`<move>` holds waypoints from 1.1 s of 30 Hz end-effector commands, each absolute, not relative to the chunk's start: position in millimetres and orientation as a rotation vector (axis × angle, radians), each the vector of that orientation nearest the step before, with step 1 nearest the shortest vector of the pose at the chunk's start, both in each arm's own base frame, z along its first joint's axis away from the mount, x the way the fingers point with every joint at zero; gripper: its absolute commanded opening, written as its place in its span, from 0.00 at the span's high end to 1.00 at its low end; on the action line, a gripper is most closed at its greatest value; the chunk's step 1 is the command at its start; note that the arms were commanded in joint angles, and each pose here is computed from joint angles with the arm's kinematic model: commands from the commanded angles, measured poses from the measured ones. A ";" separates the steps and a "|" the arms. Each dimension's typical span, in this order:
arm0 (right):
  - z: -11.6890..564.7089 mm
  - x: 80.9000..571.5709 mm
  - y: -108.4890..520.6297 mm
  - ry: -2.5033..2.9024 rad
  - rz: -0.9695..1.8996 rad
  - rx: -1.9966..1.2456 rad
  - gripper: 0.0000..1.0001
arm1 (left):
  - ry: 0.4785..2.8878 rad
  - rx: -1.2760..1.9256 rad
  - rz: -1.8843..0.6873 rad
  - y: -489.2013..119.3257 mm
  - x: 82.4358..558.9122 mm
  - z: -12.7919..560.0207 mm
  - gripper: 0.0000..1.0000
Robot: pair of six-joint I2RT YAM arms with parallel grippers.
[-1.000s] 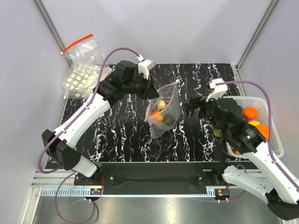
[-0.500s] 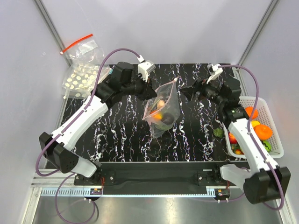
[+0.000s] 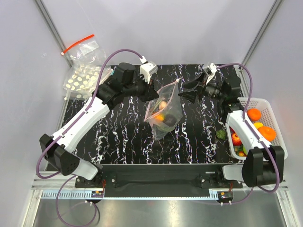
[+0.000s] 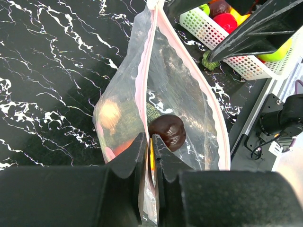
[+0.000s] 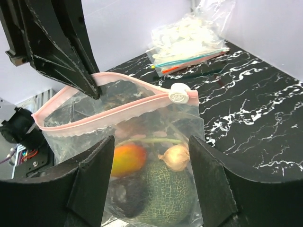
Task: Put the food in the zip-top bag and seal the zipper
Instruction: Adjust the zipper food storage bag at the center of the board.
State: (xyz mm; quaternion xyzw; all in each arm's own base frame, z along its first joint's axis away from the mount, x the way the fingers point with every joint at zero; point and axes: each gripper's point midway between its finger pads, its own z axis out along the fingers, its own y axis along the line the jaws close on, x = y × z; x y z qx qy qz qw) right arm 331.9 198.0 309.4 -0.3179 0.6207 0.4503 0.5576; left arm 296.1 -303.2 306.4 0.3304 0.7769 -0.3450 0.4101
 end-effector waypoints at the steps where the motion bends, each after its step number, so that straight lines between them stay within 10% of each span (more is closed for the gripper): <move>1: 329.0 330.6 202.2 1.340 1.063 -0.883 0.28 | 1.882 0.847 -0.874 -304.1 297.0 325.3 0.87; 28: 325.2 347.4 210.1 1.287 1.201 -1.009 0.42 | 1.828 0.877 -0.952 -305.4 279.7 346.9 0.87; 33: 322.8 355.9 212.5 1.290 1.208 -0.985 0.75 | 1.825 0.884 -0.958 -305.8 278.4 346.7 0.87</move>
